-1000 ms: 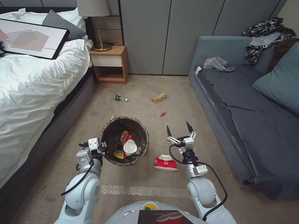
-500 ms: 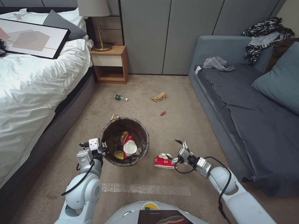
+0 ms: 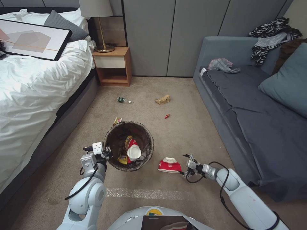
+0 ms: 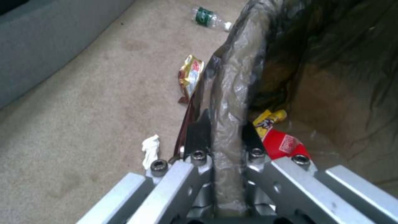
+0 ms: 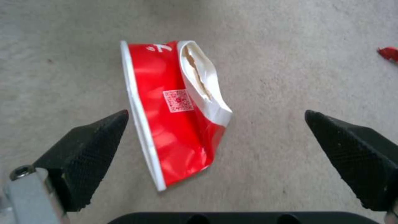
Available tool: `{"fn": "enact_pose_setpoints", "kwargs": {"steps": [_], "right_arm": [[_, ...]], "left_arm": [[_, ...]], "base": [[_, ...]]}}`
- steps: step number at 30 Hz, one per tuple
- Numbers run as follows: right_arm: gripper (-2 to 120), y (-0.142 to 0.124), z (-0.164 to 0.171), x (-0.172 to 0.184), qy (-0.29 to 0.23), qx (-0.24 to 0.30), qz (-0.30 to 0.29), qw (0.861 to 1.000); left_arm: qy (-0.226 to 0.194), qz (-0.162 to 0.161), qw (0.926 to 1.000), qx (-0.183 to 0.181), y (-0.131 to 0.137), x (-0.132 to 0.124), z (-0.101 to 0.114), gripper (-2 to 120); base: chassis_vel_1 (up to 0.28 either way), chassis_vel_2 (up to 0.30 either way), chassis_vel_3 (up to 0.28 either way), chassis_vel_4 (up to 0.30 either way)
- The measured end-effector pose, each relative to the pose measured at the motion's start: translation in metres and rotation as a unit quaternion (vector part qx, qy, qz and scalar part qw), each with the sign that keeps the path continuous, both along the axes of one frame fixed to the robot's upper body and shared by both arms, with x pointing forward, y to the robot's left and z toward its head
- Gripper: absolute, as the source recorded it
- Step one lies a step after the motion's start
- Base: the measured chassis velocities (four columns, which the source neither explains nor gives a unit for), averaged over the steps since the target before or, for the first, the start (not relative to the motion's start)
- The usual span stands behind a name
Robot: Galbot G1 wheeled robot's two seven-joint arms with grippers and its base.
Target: Pick up the trash bin, then pick up the garbage from the floor and place it into the trash bin.
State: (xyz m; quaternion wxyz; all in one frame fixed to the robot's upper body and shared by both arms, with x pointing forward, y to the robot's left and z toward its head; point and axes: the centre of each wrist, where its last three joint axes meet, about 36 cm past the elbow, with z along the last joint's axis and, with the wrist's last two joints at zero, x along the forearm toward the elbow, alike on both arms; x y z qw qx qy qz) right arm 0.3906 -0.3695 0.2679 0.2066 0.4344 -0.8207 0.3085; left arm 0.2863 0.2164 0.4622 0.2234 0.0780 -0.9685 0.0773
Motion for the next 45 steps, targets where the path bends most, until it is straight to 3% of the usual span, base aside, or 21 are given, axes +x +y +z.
{"fn": "enact_pose_setpoints", "kwargs": {"steps": [13, 21, 32, 33, 38, 45], "right_arm": [[100, 0.040, -0.040, 0.037, -0.008, 0.007, -0.001, 1.000], [100, 0.053, -0.058, 0.042, 0.003, 0.007, -0.001, 1.000], [64, 0.052, -0.084, 0.036, 0.017, 0.004, -0.019, 1.000], [55, 0.051, -0.086, 0.036, 0.017, 0.006, -0.023, 1.000], [41, 0.049, -0.086, 0.036, 0.013, 0.005, -0.027, 1.000], [10, 0.038, -0.078, 0.034, 0.001, 0.006, -0.042, 0.999]], "left_arm": [[0.001, 0.001, 1.0000, 0.002, -0.003, -0.002, 0.000, 0], [0.002, 0.002, 1.0000, 0.002, -0.003, -0.003, 0.000, 0], [0.000, 0.006, 1.0000, 0.003, -0.002, -0.004, 0.001, 0], [0.000, 0.005, 1.0000, 0.003, -0.002, -0.004, 0.001, 0], [-0.001, 0.006, 1.0000, 0.003, -0.002, -0.003, 0.002, 0], [-0.003, 0.004, 1.0000, 0.002, -0.003, -0.002, 0.002, 0]], "base": [[0.000, 0.000, 0.000, 0.000], [0.000, 0.000, 0.000, 0.000], [0.000, 0.000, 0.000, 0.000], [0.000, 0.000, 0.000, 0.000], [0.000, 0.000, 0.000, 0.000], [0.000, 0.000, 0.000, 0.000]]}}
